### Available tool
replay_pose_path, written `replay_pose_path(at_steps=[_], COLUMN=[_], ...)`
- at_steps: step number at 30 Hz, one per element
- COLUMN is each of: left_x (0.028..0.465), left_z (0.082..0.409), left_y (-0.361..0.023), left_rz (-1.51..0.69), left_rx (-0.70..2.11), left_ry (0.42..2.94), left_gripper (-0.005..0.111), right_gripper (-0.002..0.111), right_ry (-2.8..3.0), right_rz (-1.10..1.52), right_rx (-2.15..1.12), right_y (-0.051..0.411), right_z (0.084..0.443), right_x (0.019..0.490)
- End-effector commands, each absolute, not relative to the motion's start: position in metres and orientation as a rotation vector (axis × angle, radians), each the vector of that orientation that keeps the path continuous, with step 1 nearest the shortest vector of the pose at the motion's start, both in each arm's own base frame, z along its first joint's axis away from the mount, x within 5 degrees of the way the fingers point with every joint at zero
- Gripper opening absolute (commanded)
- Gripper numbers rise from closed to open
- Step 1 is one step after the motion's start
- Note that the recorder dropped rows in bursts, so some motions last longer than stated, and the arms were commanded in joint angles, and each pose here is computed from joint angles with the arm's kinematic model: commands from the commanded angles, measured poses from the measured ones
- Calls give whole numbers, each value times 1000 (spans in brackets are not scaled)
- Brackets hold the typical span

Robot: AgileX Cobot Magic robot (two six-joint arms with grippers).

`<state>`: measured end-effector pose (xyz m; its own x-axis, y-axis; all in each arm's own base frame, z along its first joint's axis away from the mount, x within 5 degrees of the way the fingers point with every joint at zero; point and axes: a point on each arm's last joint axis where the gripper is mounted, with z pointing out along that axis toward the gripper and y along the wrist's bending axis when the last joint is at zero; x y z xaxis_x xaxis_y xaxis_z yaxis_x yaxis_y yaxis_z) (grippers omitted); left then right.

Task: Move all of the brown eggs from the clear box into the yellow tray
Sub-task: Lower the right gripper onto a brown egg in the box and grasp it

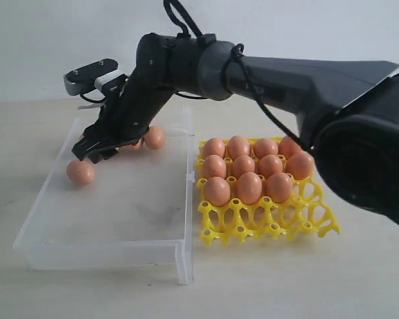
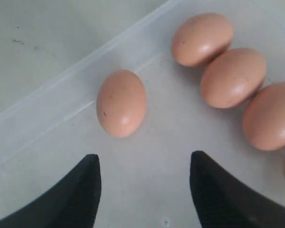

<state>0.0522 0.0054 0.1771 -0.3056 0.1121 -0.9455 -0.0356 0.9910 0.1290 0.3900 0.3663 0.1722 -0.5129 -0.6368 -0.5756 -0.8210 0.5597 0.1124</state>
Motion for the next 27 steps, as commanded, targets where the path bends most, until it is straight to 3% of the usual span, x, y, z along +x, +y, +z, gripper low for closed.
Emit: replay_pose_path(at_steps=[1,12,27], left_x=[52,52,52], left_z=[179,179,179], left_y=[5,5,5], left_rz=[136,136,136], left_rx=[55,55,55], left_ry=[1863,1863,1863], left_gripper=[0,0,0], right_gripper=[55,55,55], right_ry=[2327,2215,2159], right_rz=[546,636,650], right_rx=[-1180,-1182,-1113], right_y=[376,394,405], right_z=[158,154,122], right_x=[393,396,402])
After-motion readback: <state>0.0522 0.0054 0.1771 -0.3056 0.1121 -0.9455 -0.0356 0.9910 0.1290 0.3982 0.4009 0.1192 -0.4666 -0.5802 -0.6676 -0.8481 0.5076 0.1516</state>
